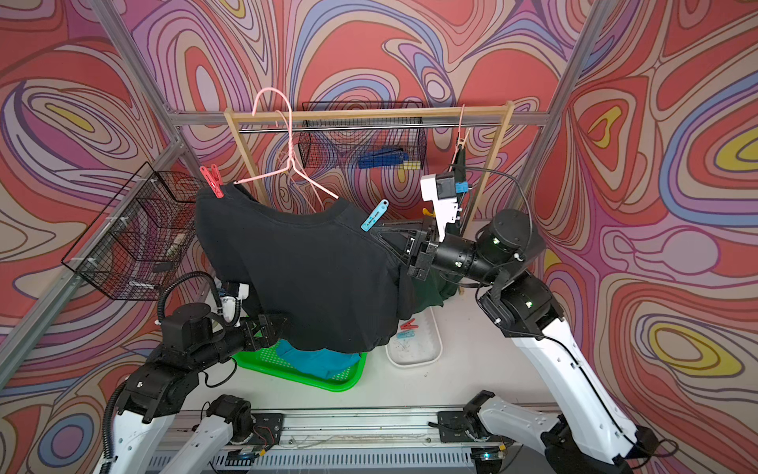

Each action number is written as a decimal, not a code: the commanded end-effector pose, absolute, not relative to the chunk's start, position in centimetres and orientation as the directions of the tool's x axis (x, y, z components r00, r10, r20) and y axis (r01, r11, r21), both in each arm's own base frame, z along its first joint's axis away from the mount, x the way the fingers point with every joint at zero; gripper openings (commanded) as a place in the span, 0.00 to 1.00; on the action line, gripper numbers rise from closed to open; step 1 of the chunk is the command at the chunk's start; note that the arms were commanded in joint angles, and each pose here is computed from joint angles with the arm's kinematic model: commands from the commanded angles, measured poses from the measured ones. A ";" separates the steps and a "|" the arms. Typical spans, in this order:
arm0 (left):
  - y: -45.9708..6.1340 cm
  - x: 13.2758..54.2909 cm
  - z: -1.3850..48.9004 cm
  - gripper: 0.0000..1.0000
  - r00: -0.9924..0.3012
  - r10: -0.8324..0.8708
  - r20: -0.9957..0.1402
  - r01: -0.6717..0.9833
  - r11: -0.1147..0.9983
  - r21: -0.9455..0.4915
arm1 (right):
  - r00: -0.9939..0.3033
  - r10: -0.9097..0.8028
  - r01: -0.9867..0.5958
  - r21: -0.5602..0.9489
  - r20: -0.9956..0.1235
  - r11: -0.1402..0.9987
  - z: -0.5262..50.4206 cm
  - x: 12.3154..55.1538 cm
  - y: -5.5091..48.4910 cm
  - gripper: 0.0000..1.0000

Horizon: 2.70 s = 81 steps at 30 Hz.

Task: Remove the clothespins securing t-shirts to the hanger
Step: Pick up the hanger from the clothes rail.

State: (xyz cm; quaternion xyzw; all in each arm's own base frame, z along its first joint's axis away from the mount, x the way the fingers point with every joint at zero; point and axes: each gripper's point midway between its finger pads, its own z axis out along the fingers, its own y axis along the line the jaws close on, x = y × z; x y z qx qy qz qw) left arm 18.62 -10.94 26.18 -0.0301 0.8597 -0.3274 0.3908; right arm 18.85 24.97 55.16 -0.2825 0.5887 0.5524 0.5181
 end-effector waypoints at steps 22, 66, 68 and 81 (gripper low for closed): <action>-9.5 15.4 26.6 1.00 -0.692 -0.380 -0.614 0.127 0.773 -0.622 | -0.284 0.125 -0.946 0.300 -0.951 0.126 48.5 17.9 31.9 0.00; -11.0 18.9 33.0 1.00 -0.643 -0.379 -0.665 0.216 0.743 -0.633 | -0.374 0.013 -0.903 0.368 -0.927 0.221 38.1 20.2 33.8 0.00; -11.1 18.8 33.0 1.00 -0.643 -0.377 -0.666 0.225 0.738 -0.636 | -0.369 0.048 -0.887 0.367 -0.928 0.281 38.3 21.1 33.3 0.00; -10.6 18.8 33.2 1.00 -0.632 -0.373 -0.680 0.212 0.761 -0.614 | -0.351 0.088 -0.865 0.359 -0.932 0.350 37.3 22.6 33.0 0.00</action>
